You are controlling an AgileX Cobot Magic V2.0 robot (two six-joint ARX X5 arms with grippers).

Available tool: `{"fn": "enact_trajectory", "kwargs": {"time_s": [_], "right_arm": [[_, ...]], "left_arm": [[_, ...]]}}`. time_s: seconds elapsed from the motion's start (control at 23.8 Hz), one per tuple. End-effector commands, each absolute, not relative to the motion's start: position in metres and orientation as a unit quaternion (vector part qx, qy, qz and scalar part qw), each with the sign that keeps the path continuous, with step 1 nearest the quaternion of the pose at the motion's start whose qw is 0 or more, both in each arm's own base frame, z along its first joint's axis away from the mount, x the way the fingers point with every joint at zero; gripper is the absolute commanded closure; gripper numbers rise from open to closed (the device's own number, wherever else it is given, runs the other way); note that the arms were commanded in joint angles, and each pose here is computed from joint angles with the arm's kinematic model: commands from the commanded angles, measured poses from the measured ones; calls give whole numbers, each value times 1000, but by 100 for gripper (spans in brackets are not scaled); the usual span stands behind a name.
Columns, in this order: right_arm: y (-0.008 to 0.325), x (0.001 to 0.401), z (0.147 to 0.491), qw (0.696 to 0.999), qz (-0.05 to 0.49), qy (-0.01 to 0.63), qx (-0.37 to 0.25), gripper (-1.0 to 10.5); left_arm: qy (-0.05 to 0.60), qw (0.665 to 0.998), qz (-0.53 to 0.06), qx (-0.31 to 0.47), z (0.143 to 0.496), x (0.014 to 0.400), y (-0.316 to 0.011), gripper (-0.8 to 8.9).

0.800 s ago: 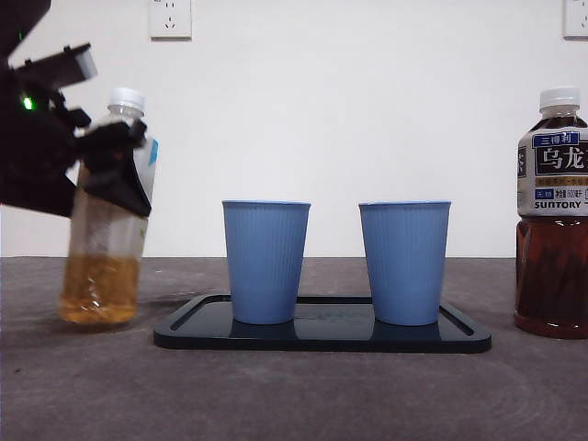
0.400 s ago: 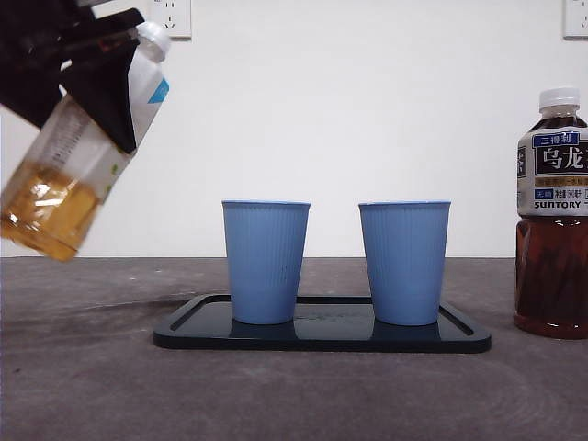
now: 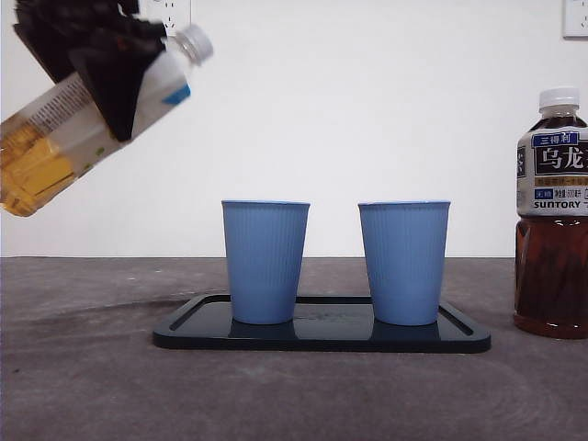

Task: Pour the drink into the cup

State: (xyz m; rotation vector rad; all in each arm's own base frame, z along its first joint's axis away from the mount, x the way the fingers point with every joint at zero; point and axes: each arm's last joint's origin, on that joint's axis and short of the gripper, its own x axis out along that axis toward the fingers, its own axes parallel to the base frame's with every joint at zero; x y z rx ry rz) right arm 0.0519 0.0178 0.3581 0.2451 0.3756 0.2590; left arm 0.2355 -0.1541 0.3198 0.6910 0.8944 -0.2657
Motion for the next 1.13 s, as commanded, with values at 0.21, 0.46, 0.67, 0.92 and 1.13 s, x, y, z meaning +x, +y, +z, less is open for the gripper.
{"fn": "enact_trajectory", "kwargs": {"time_s": [0.21, 0.46, 0.67, 0.92, 1.13], "right_arm": [[17, 50, 364, 969, 132, 173, 120, 503], [17, 50, 364, 969, 131, 173, 120, 503], [17, 50, 364, 969, 131, 173, 120, 503], [18, 50, 364, 968, 135, 174, 120, 503], [18, 50, 363, 968, 134, 177, 119, 503]], "left_arm": [[414, 797, -96, 430, 310, 244, -181, 599], [418, 750, -85, 506, 291, 245, -198, 599], [408, 728, -72, 547, 283, 244, -208, 599], [396, 694, -29, 601, 267, 245, -221, 597], [380, 672, 24, 635, 255, 253, -227, 597]]}}
